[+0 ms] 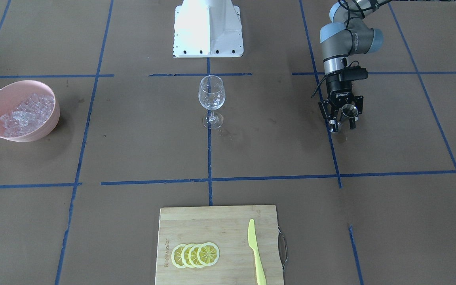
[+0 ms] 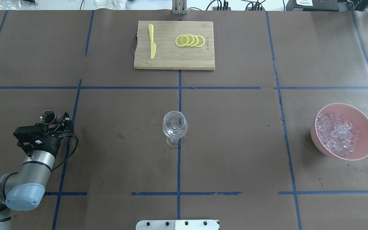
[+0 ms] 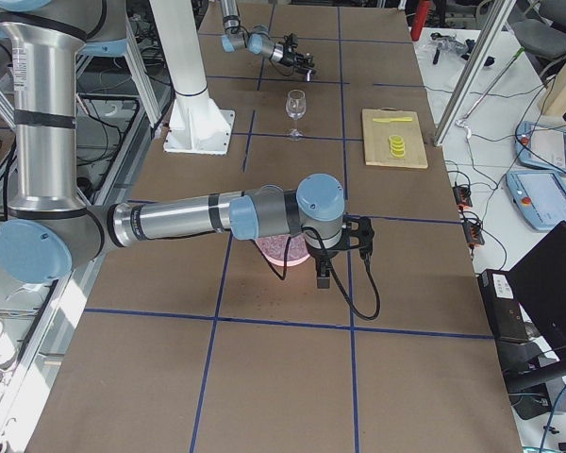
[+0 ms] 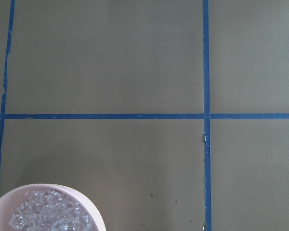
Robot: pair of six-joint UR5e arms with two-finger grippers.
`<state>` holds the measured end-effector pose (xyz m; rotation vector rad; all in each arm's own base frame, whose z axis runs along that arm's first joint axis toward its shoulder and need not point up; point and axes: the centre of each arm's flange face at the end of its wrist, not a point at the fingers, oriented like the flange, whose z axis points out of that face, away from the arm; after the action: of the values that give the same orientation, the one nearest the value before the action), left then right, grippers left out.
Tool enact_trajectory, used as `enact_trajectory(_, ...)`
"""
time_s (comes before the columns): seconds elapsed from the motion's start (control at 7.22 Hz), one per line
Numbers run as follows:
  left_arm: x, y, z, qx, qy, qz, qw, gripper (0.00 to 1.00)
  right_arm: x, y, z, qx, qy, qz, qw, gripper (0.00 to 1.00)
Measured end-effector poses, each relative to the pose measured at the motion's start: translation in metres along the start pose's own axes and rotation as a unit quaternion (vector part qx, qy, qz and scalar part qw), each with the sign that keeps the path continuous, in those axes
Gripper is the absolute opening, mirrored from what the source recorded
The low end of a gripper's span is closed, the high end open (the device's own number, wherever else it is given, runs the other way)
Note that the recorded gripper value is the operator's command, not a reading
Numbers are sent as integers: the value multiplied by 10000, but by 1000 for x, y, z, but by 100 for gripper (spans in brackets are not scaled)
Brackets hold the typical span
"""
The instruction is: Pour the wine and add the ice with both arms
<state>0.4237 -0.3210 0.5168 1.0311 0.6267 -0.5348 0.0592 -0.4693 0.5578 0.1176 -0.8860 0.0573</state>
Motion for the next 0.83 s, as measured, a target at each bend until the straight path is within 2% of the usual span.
enact_trajectory(0.28, 1, 2, -1, -17, 13, 9, 10000, 53, 0, 0, 0, -7, -14, 10, 10000, 100)
enact_trajectory(0.42, 1, 3, -2, -25, 16, 17, 10000, 45, 0, 0, 0, -8, -17, 16, 10000, 100)
enact_trajectory(0.69, 0, 5, -1, -38, 12, 37, 10000, 0, -1, 0, 0, -7, -55, 45, 10000, 100)
enact_trajectory(0.83, 0, 4, -2, -38, 17, 31, 10000, 0, -2, 0, 0, -12, -109, 73, 9999, 100)
